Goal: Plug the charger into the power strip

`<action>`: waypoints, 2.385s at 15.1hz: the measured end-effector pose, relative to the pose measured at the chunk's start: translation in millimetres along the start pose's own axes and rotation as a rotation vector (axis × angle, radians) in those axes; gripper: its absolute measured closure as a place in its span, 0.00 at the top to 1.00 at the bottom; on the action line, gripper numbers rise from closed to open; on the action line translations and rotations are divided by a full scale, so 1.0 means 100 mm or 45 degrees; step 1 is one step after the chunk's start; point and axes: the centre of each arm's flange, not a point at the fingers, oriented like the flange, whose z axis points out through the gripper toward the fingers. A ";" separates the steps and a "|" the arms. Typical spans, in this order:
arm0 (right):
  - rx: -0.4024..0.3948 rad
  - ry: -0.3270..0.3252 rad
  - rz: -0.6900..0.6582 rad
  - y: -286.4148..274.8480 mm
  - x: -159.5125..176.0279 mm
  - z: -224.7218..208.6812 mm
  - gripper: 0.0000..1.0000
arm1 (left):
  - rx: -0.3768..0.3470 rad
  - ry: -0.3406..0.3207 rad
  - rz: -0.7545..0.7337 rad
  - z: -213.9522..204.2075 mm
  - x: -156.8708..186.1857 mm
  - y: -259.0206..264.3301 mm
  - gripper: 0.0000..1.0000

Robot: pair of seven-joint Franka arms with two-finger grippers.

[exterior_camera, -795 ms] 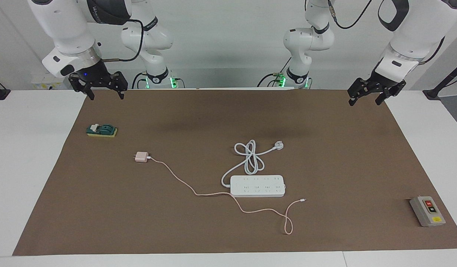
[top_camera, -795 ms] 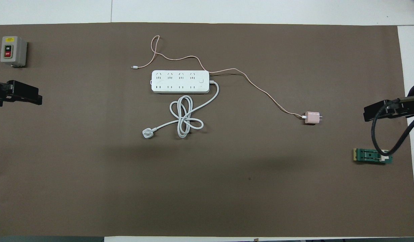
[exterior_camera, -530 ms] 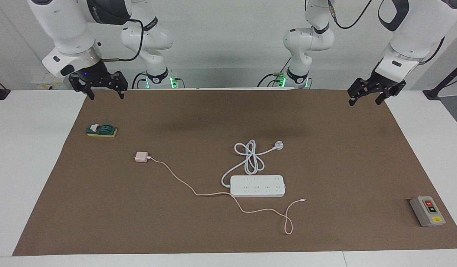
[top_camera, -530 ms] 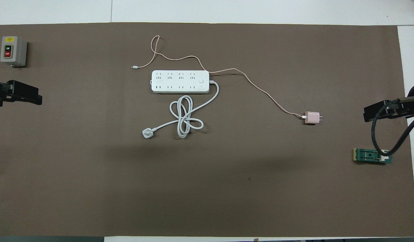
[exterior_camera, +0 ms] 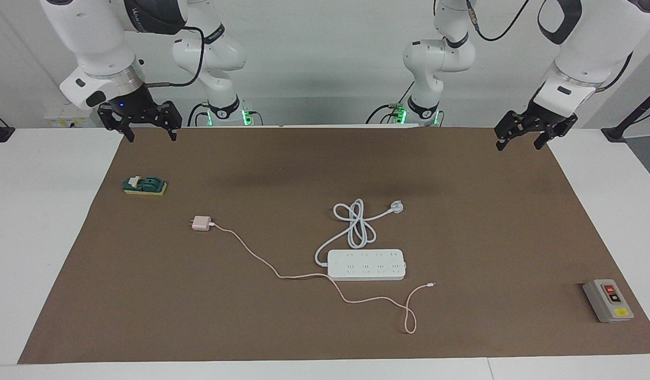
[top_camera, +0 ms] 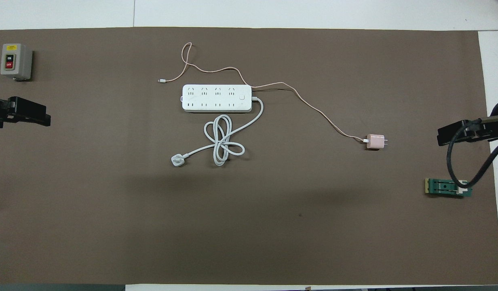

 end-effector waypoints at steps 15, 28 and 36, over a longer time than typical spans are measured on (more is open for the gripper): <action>0.641 -0.695 1.499 1.14 0.28 2.45 1.00 | 0.000 0.000 0.000 0.00 0.00 0.00 1.00; 0.751 -0.772 1.708 0.99 0.64 3.58 1.00 | 0.000 0.000 0.001 0.00 0.00 0.01 1.00; 0.749 -0.741 1.698 0.90 0.69 3.71 0.77 | -0.181 0.038 0.007 0.02 0.05 0.18 1.00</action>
